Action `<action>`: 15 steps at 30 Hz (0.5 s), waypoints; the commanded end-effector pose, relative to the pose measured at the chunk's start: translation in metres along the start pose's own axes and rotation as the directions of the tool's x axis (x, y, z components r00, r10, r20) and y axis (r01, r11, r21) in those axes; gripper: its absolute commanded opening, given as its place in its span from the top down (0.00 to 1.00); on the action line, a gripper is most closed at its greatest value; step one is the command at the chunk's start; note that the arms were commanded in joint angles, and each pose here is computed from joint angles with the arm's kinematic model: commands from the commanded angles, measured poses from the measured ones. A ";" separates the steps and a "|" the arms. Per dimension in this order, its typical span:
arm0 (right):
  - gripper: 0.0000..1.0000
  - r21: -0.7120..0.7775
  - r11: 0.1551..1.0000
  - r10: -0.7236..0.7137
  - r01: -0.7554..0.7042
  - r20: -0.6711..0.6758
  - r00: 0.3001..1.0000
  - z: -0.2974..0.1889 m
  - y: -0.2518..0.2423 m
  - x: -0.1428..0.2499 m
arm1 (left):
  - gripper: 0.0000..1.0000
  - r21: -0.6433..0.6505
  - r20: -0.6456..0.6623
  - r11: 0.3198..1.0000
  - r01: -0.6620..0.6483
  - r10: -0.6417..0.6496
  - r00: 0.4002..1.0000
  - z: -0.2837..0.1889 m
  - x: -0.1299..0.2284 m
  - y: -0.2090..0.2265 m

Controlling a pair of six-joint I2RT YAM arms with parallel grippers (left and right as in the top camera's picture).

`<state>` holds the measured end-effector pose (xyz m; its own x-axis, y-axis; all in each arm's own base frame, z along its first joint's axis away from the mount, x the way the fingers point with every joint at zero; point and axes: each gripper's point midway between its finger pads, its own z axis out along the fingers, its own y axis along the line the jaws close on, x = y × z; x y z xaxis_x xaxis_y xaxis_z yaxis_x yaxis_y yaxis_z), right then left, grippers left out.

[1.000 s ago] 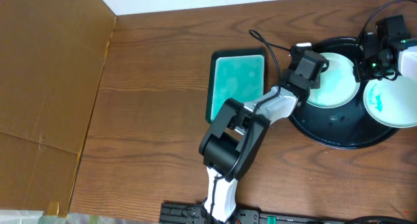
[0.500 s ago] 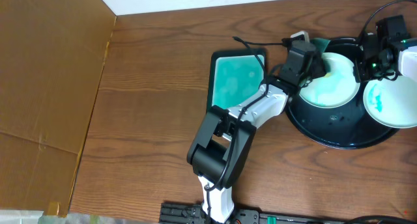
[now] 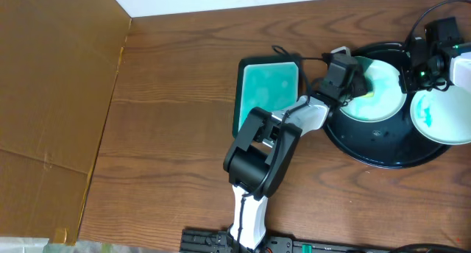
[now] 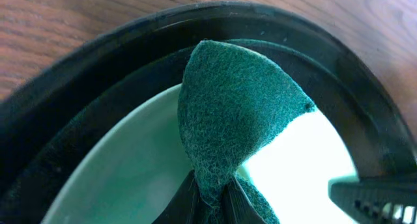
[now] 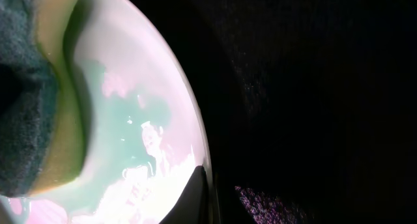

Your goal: Clean dirty plates on tray and stack at the side

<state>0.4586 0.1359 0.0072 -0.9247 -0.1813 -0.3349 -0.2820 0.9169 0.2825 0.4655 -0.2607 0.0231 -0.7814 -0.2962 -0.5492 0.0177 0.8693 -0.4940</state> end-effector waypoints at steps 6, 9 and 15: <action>0.99 0.045 0.999 -0.010 0.012 -0.037 0.999 0.006 -0.007 0.013 | 0.93 -0.081 0.040 0.980 -0.182 0.186 0.982 -0.040 -0.048 0.030; 0.99 0.044 0.999 -0.011 0.013 -0.036 0.999 0.006 -0.007 0.013 | 0.93 -0.085 0.077 0.983 -0.163 0.169 0.983 -0.064 -0.069 0.029; 0.99 0.026 0.999 -0.024 0.024 0.006 1.000 0.005 -0.003 0.002 | 0.93 -0.062 0.136 0.985 -0.164 0.171 0.976 -0.116 -0.094 0.007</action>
<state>0.4607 0.1359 0.0073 -0.9213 -0.1803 -0.3444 -0.2840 0.9171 0.2797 0.4748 -0.1801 0.1147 -0.7105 -0.2124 -0.6708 0.0663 0.9289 -0.3644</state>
